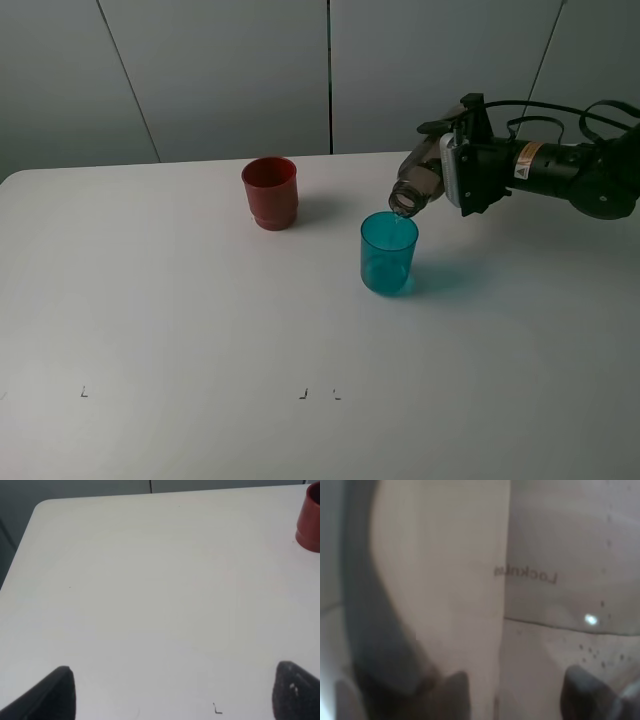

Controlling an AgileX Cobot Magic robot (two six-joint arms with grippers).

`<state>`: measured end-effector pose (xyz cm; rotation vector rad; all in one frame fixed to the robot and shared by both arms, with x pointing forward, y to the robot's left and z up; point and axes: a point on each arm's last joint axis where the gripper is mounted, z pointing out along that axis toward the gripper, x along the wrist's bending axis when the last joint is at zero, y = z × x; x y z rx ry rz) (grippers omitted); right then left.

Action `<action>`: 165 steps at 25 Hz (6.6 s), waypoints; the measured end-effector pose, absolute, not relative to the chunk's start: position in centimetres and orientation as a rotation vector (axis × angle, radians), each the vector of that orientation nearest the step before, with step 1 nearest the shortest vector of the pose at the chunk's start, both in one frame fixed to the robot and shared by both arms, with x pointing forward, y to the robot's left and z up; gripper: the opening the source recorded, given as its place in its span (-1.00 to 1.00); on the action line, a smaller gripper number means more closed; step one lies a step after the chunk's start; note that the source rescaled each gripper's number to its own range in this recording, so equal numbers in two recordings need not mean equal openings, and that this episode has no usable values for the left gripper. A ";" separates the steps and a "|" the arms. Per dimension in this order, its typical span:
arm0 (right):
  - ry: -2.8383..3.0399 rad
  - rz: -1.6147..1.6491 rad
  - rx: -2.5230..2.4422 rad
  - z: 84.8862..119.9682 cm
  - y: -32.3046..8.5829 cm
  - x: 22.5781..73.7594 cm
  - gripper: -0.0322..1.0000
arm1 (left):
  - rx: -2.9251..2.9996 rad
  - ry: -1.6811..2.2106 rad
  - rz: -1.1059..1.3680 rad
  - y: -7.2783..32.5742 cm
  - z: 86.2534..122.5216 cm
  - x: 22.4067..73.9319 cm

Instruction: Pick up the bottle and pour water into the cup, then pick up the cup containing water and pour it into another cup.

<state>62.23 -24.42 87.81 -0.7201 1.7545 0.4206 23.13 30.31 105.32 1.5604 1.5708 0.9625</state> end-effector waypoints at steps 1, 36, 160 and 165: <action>1.751 0.419 -0.721 88.0 -24.4 62.2 -0.91 | 1.560 1.571 0.963 30.3 105.3 23.1; 1.679 0.357 -0.783 89.4 -24.4 62.3 -0.91 | 1.560 1.571 0.963 30.3 105.3 23.1; 1.632 1.220 1.223 85.0 -29.6 66.7 -0.91 | 1.567 1.566 0.966 30.3 105.3 23.1; 1.641 1.222 1.226 84.6 -29.1 66.7 -0.91 | 1.567 1.566 0.966 30.3 105.3 23.1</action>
